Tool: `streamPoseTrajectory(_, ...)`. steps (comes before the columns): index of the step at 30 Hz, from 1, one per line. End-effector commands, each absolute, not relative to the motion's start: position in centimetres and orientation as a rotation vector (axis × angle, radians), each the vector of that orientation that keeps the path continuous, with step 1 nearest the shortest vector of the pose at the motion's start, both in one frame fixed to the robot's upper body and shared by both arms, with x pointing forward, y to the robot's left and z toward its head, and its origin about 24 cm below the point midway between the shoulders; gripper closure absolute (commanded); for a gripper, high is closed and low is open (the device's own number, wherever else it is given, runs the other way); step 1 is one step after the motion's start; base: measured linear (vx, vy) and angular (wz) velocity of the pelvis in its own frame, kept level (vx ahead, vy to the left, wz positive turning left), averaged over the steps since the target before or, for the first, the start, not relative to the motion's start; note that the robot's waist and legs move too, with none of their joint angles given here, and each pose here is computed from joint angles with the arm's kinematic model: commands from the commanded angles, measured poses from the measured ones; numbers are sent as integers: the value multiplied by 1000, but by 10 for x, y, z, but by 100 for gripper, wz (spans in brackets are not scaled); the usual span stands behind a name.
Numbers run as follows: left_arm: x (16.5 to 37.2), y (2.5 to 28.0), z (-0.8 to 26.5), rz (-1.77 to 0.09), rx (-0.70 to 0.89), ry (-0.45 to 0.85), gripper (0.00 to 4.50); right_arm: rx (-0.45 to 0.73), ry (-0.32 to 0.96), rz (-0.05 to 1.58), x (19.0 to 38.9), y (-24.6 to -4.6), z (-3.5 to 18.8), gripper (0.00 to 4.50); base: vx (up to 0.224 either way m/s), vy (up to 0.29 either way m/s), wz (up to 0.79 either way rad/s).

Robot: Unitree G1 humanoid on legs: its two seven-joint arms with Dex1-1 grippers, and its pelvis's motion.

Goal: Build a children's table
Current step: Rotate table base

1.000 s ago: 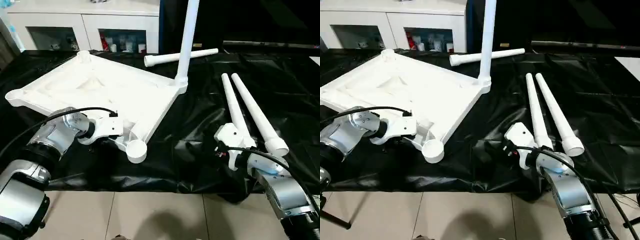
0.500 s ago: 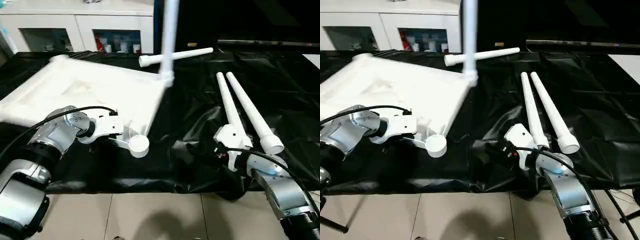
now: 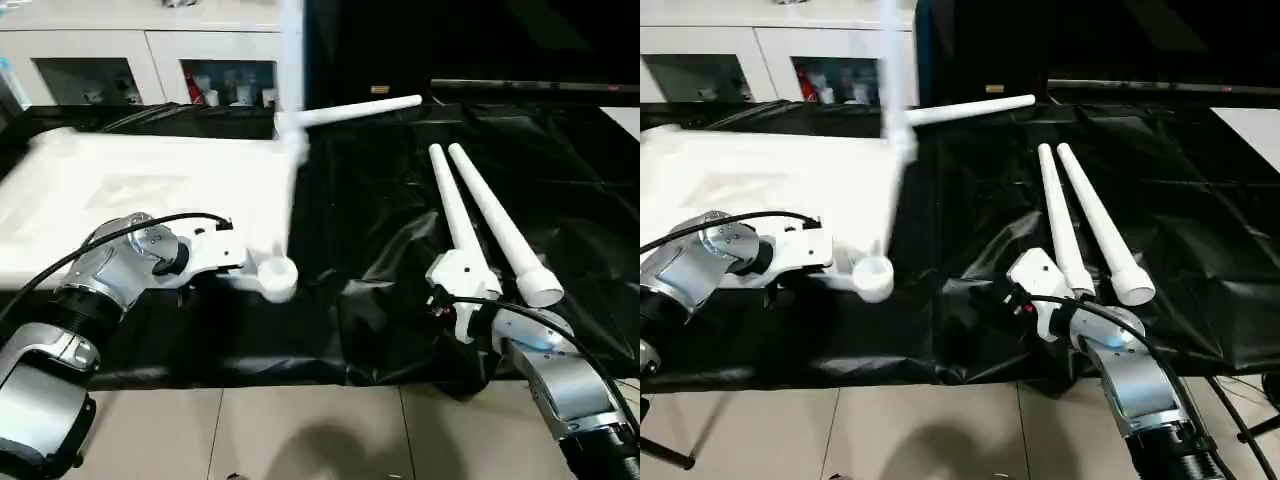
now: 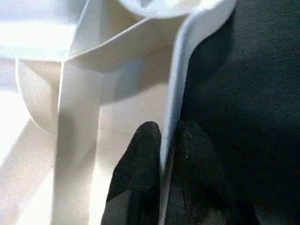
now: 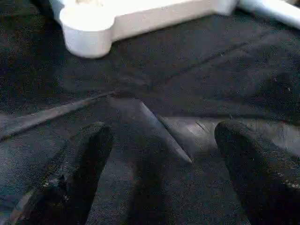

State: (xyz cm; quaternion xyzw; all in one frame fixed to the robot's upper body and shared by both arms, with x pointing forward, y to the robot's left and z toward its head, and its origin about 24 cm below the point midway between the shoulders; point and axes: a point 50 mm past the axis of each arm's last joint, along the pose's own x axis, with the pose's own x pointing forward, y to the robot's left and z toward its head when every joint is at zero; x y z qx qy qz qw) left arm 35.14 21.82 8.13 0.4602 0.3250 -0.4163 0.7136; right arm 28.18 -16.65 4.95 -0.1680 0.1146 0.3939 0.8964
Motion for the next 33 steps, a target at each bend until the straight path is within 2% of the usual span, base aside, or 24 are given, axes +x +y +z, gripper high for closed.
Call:
streamPoseTrajectory(1,356,234,87,-789,1067,699,411,-362,216,814,285,-165,53,55,0,0,0)
streamPoseTrajectory(3,362,231,89,-756,1153,581,417,-362,208,805,286,-163,53,55,0,0,0)
streamPoseTrajectory(4,362,231,89,-754,1157,575,417,-362,207,805,286,-162,53,55,0,0,0)
streamPoseTrajectory(5,366,226,91,-721,1213,464,417,-361,198,798,287,-159,53,55,0,0,0)
streamPoseTrajectory(10,368,221,91,-695,1217,374,417,-349,193,805,286,-154,52,55,0,0,0)
streamPoseTrajectory(11,368,216,91,-698,1255,287,417,-346,191,811,285,-150,51,55,0,0,0)
streamPoseTrajectory(14,369,212,92,-686,1244,201,417,-339,189,817,284,-146,50,55,0,0,0)
streamPoseTrajectory(15,369,212,92,-686,1243,196,383,-339,189,817,284,-146,50,55,0,0,0)
streamPoseTrajectory(16,369,212,92,-685,1240,184,383,-337,188,817,284,-145,50,55,0,0,0)
streamPoseTrajectory(17,370,213,91,-667,1231,171,348,-335,186,817,284,-143,49,55,0,0,0)
streamPoseTrajectory(19,369,214,89,-677,1217,184,349,-333,186,817,284,-142,49,55,0,0,0)
streamPoseTrajectory(22,366,217,84,-685,1210,193,306,-328,185,820,284,-140,48,55,0,0,0)
streamPoseTrajectory(25,367,220,84,-680,1221,187,297,-326,186,818,284,-139,47,55,0,0,0)
streamPoseTrajectory(27,367,220,84,-684,1220,178,267,-326,187,817,284,-139,47,55,0,0,0)
streamPoseTrajectory(33,367,217,86,-717,1212,160,233,-329,188,810,284,-142,47,55,0,0,0)
